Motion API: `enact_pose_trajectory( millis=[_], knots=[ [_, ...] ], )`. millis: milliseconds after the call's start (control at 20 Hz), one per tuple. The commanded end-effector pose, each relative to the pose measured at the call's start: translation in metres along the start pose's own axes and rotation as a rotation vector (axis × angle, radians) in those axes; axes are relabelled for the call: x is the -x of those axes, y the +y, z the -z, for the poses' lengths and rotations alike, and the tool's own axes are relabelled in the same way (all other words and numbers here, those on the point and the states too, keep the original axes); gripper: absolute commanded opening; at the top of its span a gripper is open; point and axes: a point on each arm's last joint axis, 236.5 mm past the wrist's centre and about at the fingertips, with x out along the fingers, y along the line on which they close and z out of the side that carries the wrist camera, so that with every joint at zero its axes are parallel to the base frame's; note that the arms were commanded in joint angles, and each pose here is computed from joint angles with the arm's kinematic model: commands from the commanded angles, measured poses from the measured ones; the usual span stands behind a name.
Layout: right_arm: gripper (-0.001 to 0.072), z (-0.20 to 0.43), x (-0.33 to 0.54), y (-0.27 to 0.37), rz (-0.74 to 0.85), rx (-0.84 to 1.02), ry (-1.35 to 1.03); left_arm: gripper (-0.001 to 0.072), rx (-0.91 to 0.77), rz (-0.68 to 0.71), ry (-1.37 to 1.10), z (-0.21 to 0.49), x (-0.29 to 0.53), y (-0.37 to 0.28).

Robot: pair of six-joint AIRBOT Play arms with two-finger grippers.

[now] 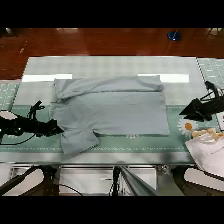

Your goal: Fold the shirts.

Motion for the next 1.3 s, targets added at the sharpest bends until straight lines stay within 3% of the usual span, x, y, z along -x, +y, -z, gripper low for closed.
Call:
enact_pose_trajectory(
  millis=[0, 200, 700, 800, 950, 1000, 1250],
  knots=[
    [0.0425, 0.030, -0.022, -0.007, -0.021, -0.030, 0.042, 0.0028, -0.011, -0.002, -0.002, 0.000, 0.001, 0.000],
    [0.0464, 0.046, -0.031, -0.019, 0.015, -0.043, 0.083, 0.0028, -0.011, -0.002, -0.001, 0.000, 0.001, 0.000],
    [0.0428, 0.056, -0.085, -0.024, 0.015, -0.117, 0.057, 0.0028, -0.026, 0.001, 0.005, 0.002, 0.001, -0.001],
    [0.0317, 0.038, -0.094, -0.025, 0.068, -0.123, -0.014, 0.0028, -0.026, 0.001, 0.004, 0.001, 0.001, -0.001],
    [0.0052, 0.015, -0.104, -0.005, 0.046, -0.124, -0.102, 0.0028, -0.027, 0.001, 0.004, 0.001, 0.001, -0.001],
    [0.0021, 0.014, -0.106, 0.004, 0.027, -0.114, -0.104, 0.0028, -0.034, 0.001, 0.005, 0.002, 0.001, -0.001],
    [0.0020, 0.009, -0.079, 0.039, -0.018, 0.014, -0.204, 0.0027, -0.054, 0.007, -0.004, 0.000, 0.009, -0.007]
  ],
)
